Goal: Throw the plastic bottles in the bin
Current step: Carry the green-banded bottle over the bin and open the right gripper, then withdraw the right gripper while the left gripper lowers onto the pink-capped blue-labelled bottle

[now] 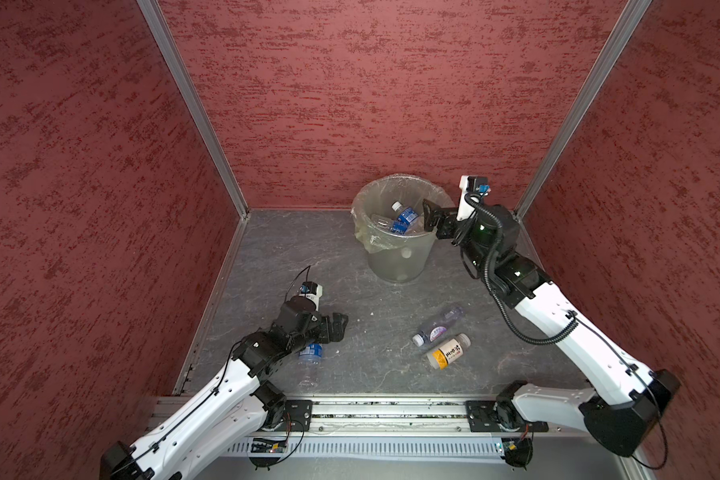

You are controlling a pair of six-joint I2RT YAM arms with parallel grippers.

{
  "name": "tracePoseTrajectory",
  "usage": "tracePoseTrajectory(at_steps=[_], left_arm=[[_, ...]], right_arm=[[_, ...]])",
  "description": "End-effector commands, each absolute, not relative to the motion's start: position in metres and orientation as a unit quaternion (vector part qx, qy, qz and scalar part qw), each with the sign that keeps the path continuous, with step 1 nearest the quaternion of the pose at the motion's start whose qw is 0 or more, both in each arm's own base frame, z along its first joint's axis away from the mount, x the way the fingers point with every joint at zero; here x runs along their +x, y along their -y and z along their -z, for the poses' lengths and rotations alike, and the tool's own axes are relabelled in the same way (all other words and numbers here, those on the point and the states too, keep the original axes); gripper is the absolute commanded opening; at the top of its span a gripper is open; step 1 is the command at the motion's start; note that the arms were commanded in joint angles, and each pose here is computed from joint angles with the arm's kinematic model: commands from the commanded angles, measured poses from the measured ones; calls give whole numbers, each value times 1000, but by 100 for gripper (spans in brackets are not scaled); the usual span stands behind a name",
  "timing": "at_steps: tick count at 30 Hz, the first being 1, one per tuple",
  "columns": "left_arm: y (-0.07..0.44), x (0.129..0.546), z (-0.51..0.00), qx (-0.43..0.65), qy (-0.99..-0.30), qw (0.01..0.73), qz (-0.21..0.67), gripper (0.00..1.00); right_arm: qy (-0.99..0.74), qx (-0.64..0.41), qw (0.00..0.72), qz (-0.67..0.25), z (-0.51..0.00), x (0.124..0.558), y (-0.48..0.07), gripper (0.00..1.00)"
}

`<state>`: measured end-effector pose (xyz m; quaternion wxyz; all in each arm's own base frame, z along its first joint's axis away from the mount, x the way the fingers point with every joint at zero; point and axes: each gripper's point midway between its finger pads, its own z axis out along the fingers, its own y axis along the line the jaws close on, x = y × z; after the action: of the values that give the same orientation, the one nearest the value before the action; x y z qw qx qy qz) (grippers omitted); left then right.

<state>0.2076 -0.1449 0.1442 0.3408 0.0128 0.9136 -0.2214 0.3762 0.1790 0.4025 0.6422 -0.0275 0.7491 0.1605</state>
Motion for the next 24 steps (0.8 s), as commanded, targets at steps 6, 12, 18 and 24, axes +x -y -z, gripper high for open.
tracePoseTrajectory(at_steps=[6, 12, 18, 24], left_arm=[[128, 198, -135, -27, -934, 321, 153, 99], [116, 187, -123, -51, -945, 308, 99, 100], [105, 179, -110, -82, -951, 288, 72, 96], [97, 169, -96, -103, -958, 261, 52, 96]], right_arm=[[-793, -30, 582, -177, -341, 352, -178, 99], [-813, -41, 553, -176, -307, 340, -179, 99], [-824, -47, 539, -170, -289, 330, -177, 98], [-832, -45, 527, -164, -273, 324, -172, 98]])
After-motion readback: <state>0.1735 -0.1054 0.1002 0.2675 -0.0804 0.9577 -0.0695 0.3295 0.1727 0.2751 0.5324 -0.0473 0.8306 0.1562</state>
